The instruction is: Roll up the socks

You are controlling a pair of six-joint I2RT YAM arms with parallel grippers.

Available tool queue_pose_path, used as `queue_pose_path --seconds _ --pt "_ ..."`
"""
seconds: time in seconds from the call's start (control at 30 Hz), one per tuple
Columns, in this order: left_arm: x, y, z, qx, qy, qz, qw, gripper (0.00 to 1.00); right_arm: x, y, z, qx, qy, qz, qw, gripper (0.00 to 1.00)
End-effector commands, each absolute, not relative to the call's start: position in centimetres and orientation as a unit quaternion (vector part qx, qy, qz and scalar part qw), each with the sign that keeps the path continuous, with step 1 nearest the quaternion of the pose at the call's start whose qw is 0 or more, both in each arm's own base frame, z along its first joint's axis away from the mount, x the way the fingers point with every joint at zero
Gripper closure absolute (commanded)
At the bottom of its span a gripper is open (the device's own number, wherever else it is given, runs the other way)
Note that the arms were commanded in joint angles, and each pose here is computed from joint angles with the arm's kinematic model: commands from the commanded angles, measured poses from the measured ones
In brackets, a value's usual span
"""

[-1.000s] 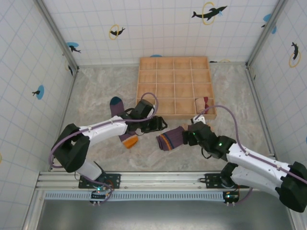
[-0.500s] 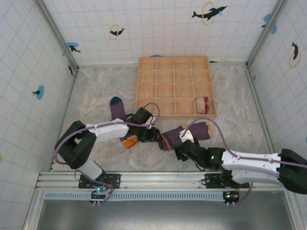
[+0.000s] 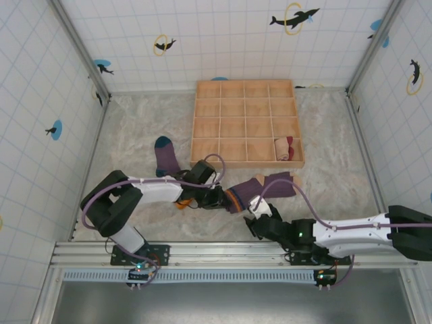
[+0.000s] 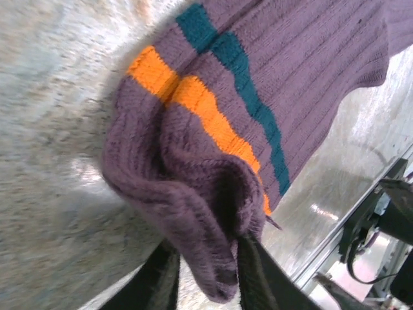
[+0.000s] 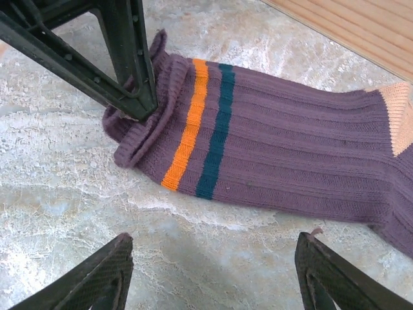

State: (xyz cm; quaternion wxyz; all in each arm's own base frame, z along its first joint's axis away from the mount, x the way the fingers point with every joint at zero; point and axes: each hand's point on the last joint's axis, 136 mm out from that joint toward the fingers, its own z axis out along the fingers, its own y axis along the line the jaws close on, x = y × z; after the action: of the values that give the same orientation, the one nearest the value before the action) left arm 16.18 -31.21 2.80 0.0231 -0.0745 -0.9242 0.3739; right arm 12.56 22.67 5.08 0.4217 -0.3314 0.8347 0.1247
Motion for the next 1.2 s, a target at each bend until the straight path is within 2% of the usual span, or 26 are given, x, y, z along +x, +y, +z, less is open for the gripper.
queue_pose_path --seconds 0.0,0.2,0.33,0.37,0.5,0.57,0.87,0.97,1.17 --pt "15.6 -31.8 2.6 -0.051 -0.922 0.384 0.030 0.81 12.7 22.7 5.4 -0.318 0.829 0.131 0.442 0.34" --pt "15.3 -32.8 3.0 -0.011 -0.919 0.393 0.019 0.97 12.2 22.7 5.3 -0.323 0.826 0.134 0.443 0.35" --pt "14.7 -34.0 3.0 -0.004 -0.921 0.388 0.025 0.96 11.9 22.9 5.5 -0.325 0.821 0.143 0.447 0.36" --pt "14.6 -34.0 3.0 -0.001 -0.921 0.388 0.027 0.93 11.9 22.9 5.5 -0.326 0.821 0.144 0.446 0.36" --pt "14.9 -33.5 3.6 0.000 -0.928 0.371 0.017 0.62 11.6 23.7 5.7 -0.323 0.819 0.152 0.450 0.35" --pt "15.1 -33.1 4.1 -0.004 -0.933 0.359 0.009 0.51 11.6 23.8 5.5 -0.324 0.818 0.148 0.452 0.33" --pt "17.2 -31.8 6.7 -0.017 -0.940 0.337 -0.045 0.13 12.1 25.2 5.4 -0.304 0.820 0.140 0.464 0.27" --pt "18.0 -30.8 6.7 -0.011 -0.945 0.323 -0.054 0.08 12.1 26.1 5.1 -0.304 0.825 0.139 0.456 0.25" --pt "19.5 -28.8 6.8 0.003 -0.950 0.304 -0.070 0.08 12.3 27.8 4.9 -0.303 0.827 0.138 0.453 0.23"
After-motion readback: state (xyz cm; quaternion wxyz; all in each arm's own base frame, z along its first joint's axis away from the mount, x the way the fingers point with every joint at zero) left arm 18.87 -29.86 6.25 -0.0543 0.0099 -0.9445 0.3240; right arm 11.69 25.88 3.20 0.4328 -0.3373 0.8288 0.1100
